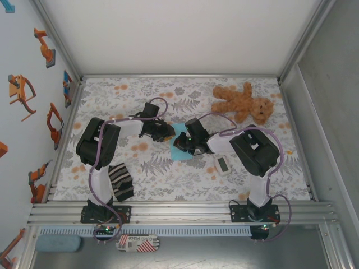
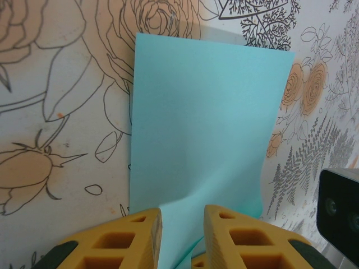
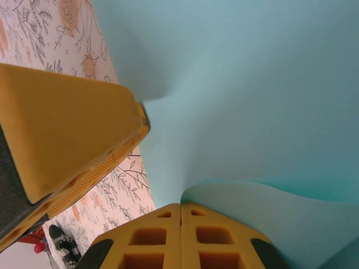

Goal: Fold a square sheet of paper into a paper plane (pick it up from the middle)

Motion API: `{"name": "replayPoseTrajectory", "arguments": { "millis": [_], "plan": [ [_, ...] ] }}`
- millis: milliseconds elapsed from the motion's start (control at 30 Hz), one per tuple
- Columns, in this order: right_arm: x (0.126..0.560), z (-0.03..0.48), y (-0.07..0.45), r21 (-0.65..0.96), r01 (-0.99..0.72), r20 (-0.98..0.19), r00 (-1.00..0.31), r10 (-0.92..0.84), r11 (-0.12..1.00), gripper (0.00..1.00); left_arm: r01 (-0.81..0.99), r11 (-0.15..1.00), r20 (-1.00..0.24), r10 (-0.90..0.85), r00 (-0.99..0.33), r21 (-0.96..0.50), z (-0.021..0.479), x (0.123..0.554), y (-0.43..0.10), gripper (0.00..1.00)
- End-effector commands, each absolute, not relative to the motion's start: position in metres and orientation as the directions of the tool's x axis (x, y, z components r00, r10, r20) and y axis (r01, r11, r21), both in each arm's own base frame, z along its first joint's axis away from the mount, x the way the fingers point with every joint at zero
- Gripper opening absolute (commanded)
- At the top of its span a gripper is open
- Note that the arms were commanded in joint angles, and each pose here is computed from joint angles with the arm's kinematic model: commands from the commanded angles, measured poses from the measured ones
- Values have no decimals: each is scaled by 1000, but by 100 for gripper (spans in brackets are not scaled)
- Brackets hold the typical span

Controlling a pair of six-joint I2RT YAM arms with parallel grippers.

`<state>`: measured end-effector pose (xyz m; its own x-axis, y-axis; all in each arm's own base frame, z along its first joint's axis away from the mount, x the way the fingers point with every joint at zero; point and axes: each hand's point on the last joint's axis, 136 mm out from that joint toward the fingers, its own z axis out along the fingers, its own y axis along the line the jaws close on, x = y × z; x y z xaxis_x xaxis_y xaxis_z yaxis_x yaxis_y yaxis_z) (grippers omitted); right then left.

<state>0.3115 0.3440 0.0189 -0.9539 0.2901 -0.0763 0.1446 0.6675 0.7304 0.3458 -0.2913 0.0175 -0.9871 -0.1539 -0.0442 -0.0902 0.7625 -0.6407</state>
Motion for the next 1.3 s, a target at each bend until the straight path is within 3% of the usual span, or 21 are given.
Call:
{"name": "replayPoseTrajectory", "arguments": {
  "millis": [0,200,367,600,833,1033,1267],
  "plan": [
    [316,11,346,715,164,-77,-948,310,680,0,-160,824,39,-165,-985,-543,-18,323,-272,27],
    [313,7,341,693,180,-71,-946,315,698,0,-155,816,19,-174,-985,-556,-6,329,-271,27],
    [311,5,339,682,183,-66,-949,309,708,1,-145,789,-54,-220,-974,-597,35,350,-263,30],
    [312,10,344,697,172,-64,-952,299,696,22,-215,797,-160,-361,-919,-564,70,369,-209,36],
    [311,11,345,702,168,-58,-955,291,692,37,-242,775,-155,-399,-904,-584,82,364,-187,37],
    [307,8,341,682,160,-64,-959,276,714,36,-244,723,-98,-396,-913,-646,81,345,-198,37],
    [302,2,333,648,165,-64,-961,270,744,21,-191,730,-81,-319,-944,-656,78,318,-220,29]
  ]
}}
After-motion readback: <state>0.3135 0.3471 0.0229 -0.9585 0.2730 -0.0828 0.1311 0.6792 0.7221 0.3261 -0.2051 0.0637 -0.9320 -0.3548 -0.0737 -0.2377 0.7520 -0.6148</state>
